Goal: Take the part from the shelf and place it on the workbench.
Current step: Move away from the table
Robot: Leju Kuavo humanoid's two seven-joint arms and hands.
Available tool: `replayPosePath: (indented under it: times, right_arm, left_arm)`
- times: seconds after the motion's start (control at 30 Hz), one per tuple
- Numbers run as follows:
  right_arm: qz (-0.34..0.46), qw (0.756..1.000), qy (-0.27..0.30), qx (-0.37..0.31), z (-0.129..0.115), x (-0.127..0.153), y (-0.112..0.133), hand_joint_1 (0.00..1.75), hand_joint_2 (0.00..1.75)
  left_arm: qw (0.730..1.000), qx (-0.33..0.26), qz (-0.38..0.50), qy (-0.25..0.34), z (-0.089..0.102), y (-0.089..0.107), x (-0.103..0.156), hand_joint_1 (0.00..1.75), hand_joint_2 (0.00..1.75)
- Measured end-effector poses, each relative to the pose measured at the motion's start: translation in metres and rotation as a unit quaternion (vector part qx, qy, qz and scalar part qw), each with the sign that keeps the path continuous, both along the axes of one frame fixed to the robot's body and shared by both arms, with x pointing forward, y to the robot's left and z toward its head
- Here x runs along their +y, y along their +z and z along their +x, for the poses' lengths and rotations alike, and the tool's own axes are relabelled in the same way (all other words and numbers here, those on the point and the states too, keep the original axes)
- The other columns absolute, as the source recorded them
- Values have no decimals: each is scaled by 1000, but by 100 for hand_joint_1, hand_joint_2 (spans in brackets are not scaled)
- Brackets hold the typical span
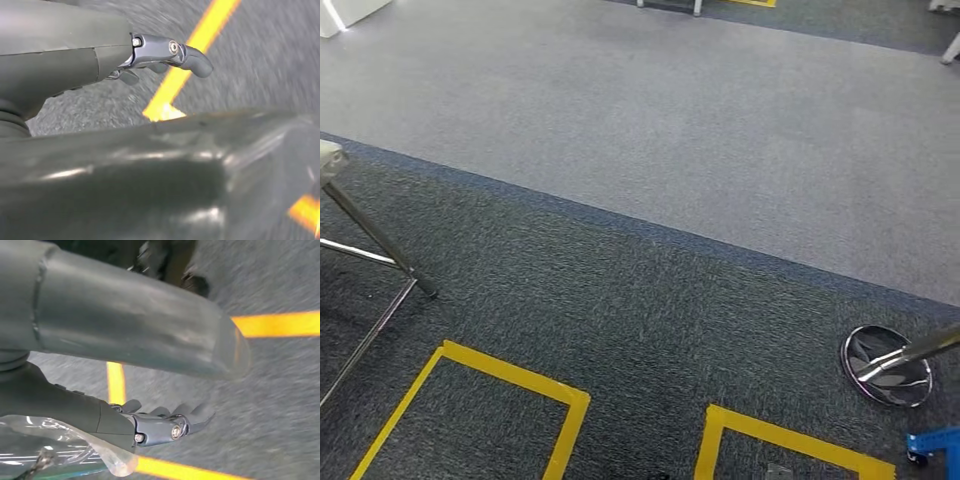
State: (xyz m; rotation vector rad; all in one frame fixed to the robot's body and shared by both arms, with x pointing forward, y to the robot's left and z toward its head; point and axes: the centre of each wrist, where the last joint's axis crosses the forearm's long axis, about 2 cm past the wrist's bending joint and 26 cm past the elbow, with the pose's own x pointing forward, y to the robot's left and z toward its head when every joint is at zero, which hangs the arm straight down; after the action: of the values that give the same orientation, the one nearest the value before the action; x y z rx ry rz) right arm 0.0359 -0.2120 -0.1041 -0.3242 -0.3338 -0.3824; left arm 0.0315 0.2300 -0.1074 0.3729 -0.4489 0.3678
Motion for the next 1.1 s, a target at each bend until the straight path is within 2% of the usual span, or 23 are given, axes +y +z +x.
replayPosePath:
  times: [0.1,0.27,0.5,0.7,0.83,1.1]
  right_arm:
    - [-7,1000,10,18,-10,-8,-2,0,0]
    - [-15,1000,11,16,-14,-15,-3,0,0]
    - [-14,1000,-4,-8,-11,-17,-3,0,0]
    - [-7,999,-27,-23,0,-17,-2,0,0]
    - [-6,999,-33,-23,1,-18,-2,0,0]
    - [-5,999,-38,-25,2,-18,-2,0,0]
  left_arm:
    - [999,4,20,41,-8,0,-1,0,0]
    - [998,8,20,61,-12,0,-2,0,0]
    - [999,-20,-20,32,-11,-1,-4,0,0]
    - [997,-61,-37,11,2,0,-3,0,0]
    - [997,-69,-37,7,8,0,-2,0,0]
    - [997,-70,-37,6,8,0,-1,0,0]
